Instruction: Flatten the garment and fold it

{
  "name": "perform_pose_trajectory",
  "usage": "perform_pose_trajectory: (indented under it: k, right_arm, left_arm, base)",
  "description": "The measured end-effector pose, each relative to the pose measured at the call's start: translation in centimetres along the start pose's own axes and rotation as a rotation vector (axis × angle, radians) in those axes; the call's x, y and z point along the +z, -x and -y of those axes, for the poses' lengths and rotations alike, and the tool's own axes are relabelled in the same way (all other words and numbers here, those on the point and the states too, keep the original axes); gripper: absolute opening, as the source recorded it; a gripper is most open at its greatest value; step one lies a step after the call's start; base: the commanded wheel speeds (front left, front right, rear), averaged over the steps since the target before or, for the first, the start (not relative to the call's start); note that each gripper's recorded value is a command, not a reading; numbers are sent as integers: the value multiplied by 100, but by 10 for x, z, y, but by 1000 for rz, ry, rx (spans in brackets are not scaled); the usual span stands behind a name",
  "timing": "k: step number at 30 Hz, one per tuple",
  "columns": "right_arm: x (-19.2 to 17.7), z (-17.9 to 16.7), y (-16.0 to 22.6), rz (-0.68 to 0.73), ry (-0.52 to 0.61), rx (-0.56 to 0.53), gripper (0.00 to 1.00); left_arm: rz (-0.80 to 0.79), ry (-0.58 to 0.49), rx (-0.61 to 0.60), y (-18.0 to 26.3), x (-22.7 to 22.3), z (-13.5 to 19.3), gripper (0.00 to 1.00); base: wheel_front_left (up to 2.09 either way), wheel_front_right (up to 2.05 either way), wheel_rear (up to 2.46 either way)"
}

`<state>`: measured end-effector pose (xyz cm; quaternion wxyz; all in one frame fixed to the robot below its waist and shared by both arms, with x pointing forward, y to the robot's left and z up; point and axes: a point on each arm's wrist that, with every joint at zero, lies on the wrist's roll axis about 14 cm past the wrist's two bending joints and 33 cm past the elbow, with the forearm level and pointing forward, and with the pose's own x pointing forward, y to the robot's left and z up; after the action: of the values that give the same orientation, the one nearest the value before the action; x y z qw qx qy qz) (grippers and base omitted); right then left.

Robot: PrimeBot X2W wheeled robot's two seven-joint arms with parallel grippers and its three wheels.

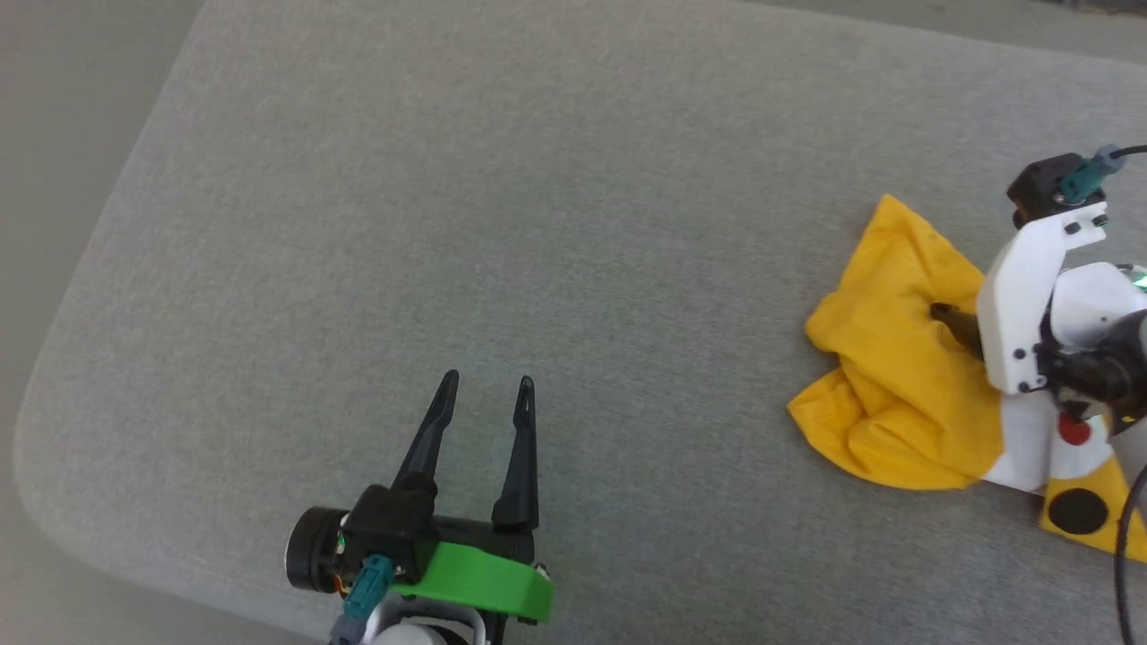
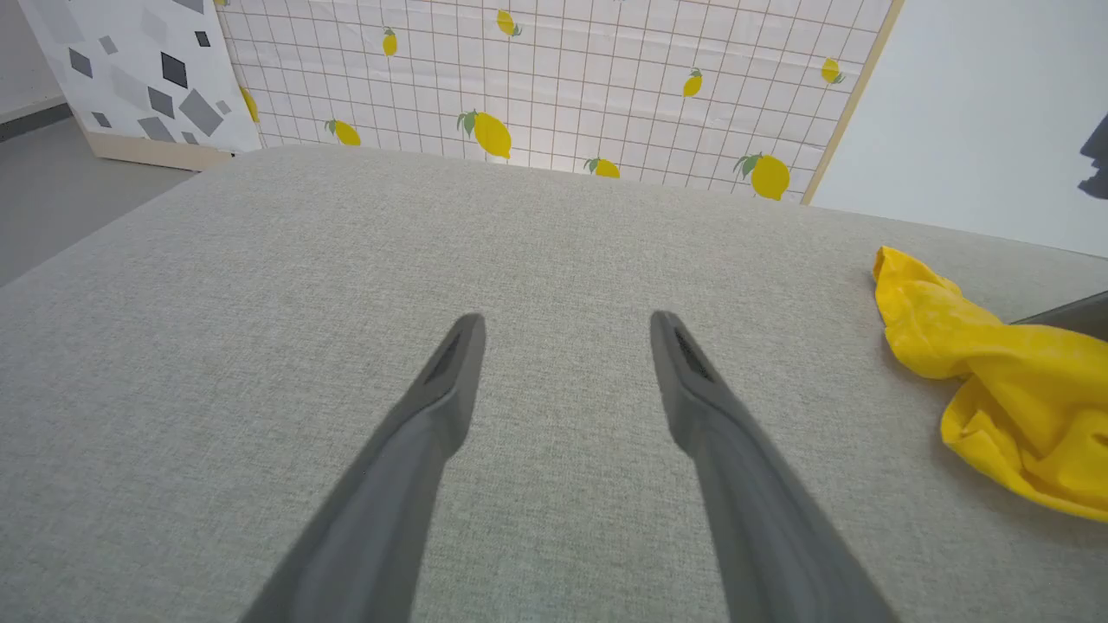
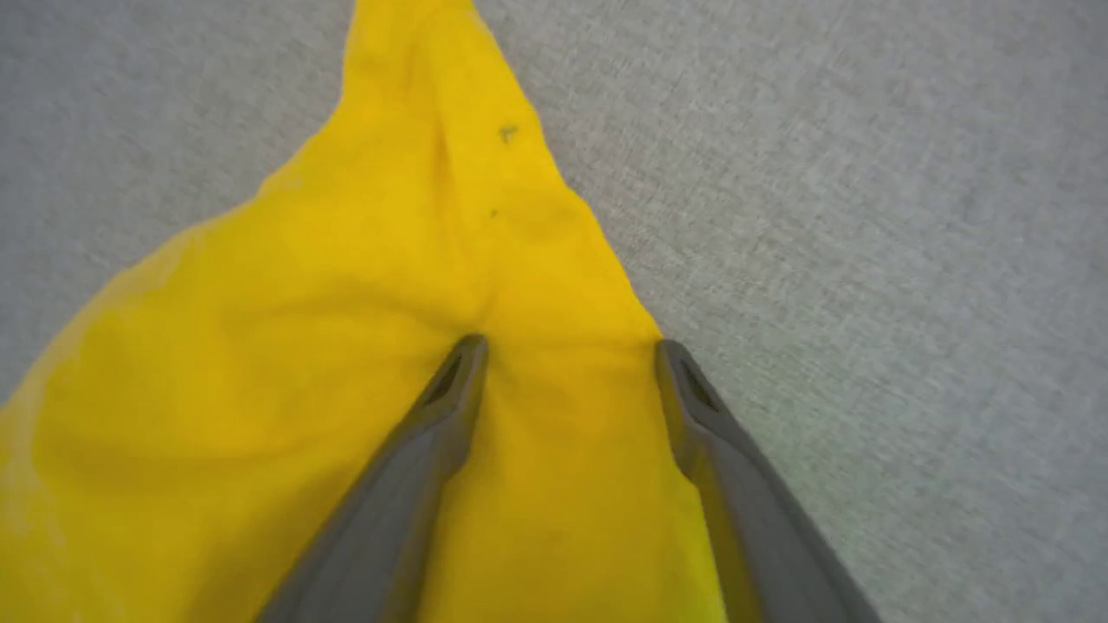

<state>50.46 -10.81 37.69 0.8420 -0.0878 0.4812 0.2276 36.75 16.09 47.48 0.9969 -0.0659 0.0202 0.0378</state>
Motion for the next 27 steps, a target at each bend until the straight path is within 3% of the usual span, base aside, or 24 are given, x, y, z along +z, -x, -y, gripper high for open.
perform_pose_trajectory:
  k: [1,2,3,8,12,21,24,27]
  right_arm:
    - [-2,-2,-4,-15,5,9,82]
    - [-3,-2,-7,-29,12,16,11]
    - [-3,-2,-9,-40,17,22,0]
    - [9,-7,-10,2,43,39,0]
    - [31,-16,1,119,58,48,0]
    - [178,-11,77,599,153,-31,0]
    - [207,-2,84,689,162,-74,0]
    - [209,4,67,684,162,-103,0]
  left_arm:
    - [-4,-2,7,0,-1,-2,100]
    - [-9,-5,15,1,-3,-4,100]
    - [-14,-7,24,1,-4,-7,100]
    - [-14,-16,47,3,-4,-14,100]
    - [4,-14,44,5,2,-13,100]
    - [22,-9,18,6,7,-6,100]
    - [6,-11,24,6,3,-8,100]
    - [-11,-14,34,8,-2,-10,100]
  base:
    - [0,0,0]
    - [0,0,0]
    - [0,0,0]
    - [0,0,0]
    - [0,0,0]
    - [0,0,0]
    - [0,0,0]
    - [0,0,0]
